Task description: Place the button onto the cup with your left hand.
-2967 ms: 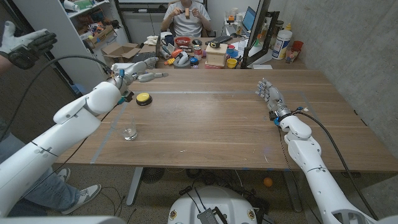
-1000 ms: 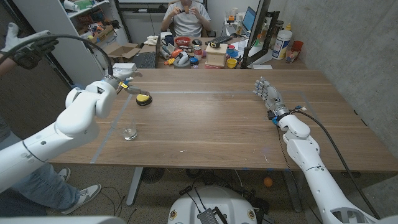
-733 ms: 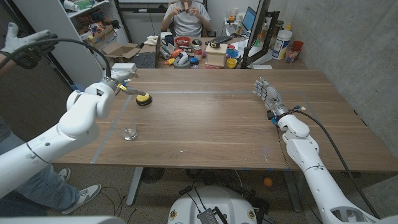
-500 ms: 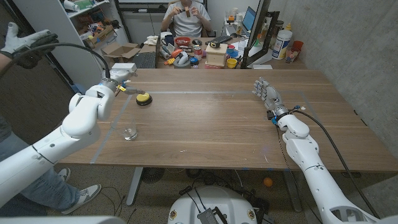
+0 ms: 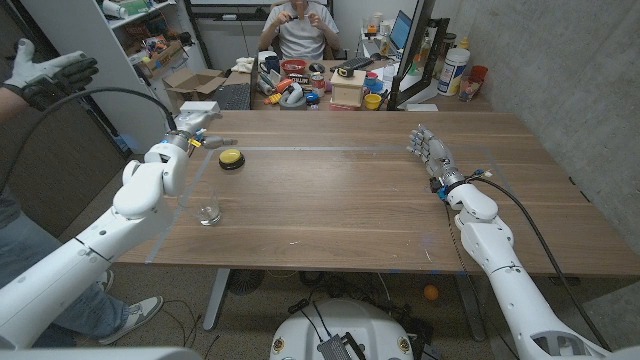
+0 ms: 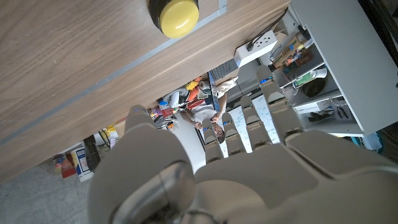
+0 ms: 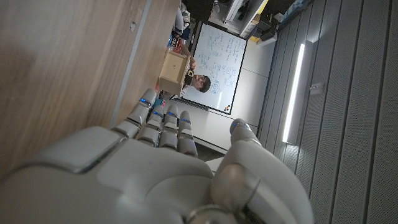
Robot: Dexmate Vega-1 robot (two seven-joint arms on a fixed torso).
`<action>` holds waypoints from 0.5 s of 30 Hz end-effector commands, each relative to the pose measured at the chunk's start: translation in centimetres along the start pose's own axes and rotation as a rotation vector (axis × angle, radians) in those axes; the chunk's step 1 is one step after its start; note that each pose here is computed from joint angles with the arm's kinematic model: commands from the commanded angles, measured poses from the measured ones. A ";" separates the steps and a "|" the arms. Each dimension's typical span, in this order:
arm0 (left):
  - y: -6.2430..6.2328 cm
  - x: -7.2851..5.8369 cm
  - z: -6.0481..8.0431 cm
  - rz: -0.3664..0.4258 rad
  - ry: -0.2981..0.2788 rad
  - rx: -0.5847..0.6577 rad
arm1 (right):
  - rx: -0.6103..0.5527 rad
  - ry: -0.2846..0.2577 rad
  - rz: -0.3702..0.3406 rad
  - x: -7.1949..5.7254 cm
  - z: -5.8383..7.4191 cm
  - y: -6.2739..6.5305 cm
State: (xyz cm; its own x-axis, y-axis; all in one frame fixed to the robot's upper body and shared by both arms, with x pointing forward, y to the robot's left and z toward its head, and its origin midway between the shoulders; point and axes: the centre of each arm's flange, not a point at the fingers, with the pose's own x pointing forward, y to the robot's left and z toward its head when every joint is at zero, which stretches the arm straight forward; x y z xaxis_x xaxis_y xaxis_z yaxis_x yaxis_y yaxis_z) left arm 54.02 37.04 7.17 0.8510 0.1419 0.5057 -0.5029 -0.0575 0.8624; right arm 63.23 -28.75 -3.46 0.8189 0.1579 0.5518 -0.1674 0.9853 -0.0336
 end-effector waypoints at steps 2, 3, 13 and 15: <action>-2.3 2.8 -0.8 -0.102 0.063 -0.157 | -0.007 0.027 -0.016 -0.2 -0.5 -0.6; -2.3 3.0 -0.8 -0.108 0.065 -0.163 | -0.007 0.028 -0.018 -0.2 -0.6 -0.7; -2.4 5.2 -0.5 -0.159 0.086 -0.203 | -0.012 0.030 -0.025 -0.2 -0.5 -1.1; -2.6 5.7 -0.5 -0.170 0.092 -0.213 | -0.015 0.030 -0.025 -0.1 -0.4 -1.2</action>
State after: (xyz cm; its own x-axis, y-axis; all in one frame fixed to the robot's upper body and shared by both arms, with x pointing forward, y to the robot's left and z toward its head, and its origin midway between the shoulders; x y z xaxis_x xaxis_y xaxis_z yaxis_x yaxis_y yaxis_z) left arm 57.73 38.17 7.46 0.8846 0.1968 0.4229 -0.4458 0.0900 0.8906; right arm 63.38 -29.34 -3.78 0.8322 0.1446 0.5352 -0.1507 0.9880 -0.0326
